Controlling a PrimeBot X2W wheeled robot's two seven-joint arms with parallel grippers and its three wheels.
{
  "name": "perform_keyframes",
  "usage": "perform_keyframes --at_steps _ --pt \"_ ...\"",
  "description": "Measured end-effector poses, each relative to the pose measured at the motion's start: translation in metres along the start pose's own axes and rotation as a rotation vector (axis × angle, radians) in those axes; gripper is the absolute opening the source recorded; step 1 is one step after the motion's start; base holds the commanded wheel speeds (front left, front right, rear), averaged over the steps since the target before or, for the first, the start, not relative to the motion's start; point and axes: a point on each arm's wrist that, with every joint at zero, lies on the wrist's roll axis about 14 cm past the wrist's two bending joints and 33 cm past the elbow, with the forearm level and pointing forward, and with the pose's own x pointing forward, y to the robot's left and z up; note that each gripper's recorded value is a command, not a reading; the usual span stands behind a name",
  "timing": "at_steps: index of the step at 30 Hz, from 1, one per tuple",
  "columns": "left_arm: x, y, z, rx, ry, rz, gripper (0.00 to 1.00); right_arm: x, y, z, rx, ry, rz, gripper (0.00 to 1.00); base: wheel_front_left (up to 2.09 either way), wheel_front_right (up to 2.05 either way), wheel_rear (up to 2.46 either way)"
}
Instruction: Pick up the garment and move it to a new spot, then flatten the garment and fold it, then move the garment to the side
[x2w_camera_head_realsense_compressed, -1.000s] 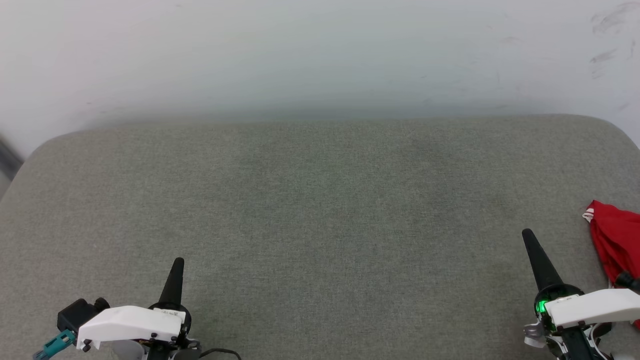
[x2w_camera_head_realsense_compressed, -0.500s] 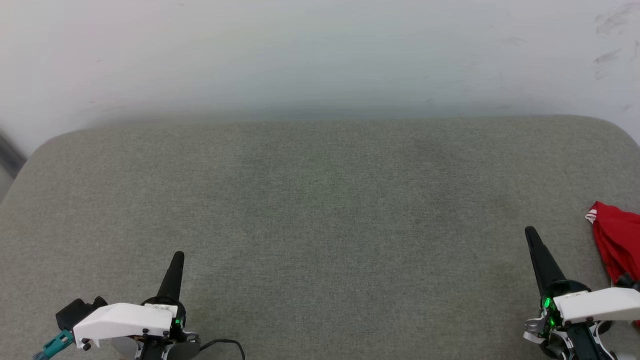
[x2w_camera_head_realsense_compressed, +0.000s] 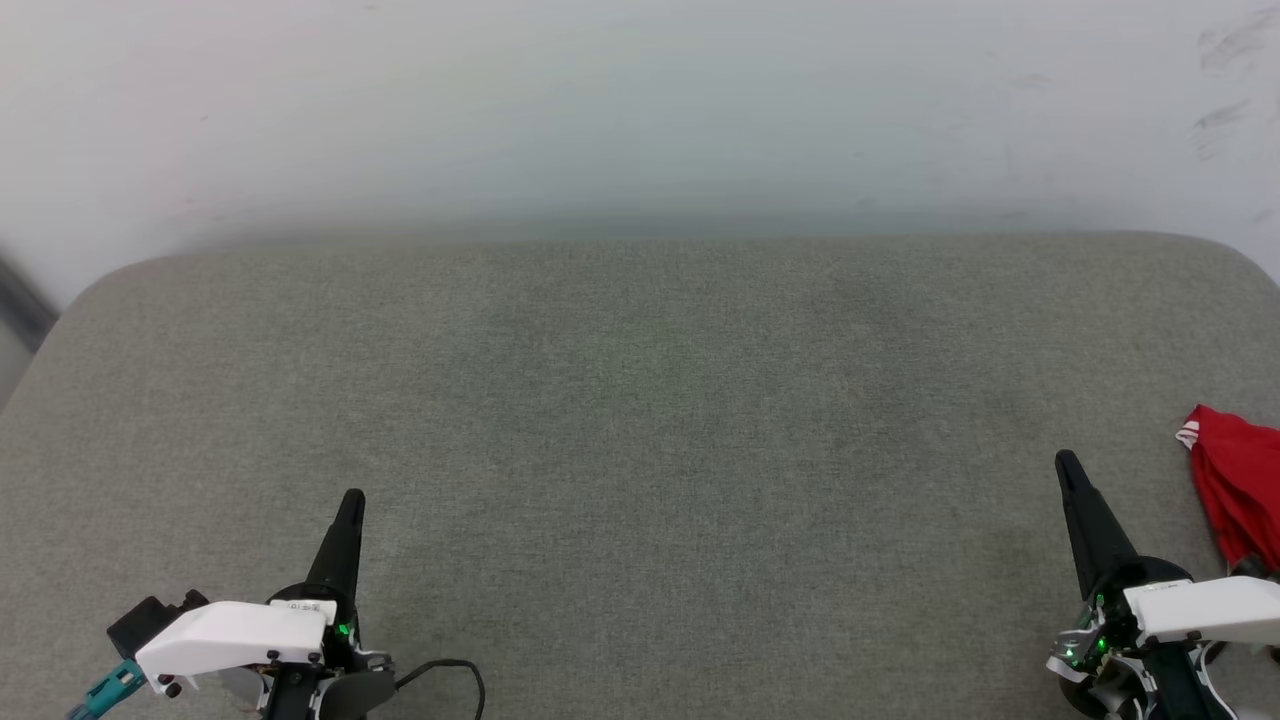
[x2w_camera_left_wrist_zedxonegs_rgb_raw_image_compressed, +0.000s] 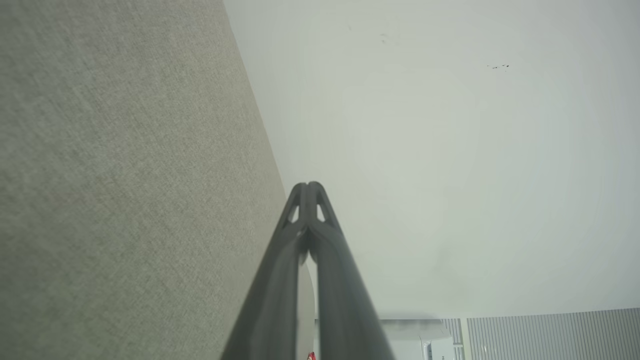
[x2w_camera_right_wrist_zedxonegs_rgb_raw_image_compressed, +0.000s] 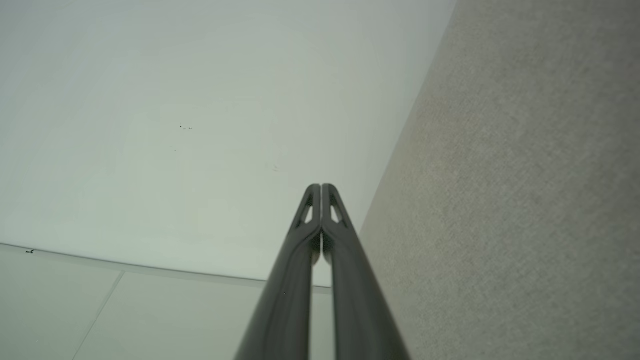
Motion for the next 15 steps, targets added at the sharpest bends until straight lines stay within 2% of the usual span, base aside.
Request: perform_keyframes --at_steps 15 --pt "0.0001 -0.0041 0.0041 -0.109 -0.013 -0.029 0.00 0.0036 -0.0008 0.0005 0.113 -0.009 0.003 0.00 0.00 0.00 0.00"
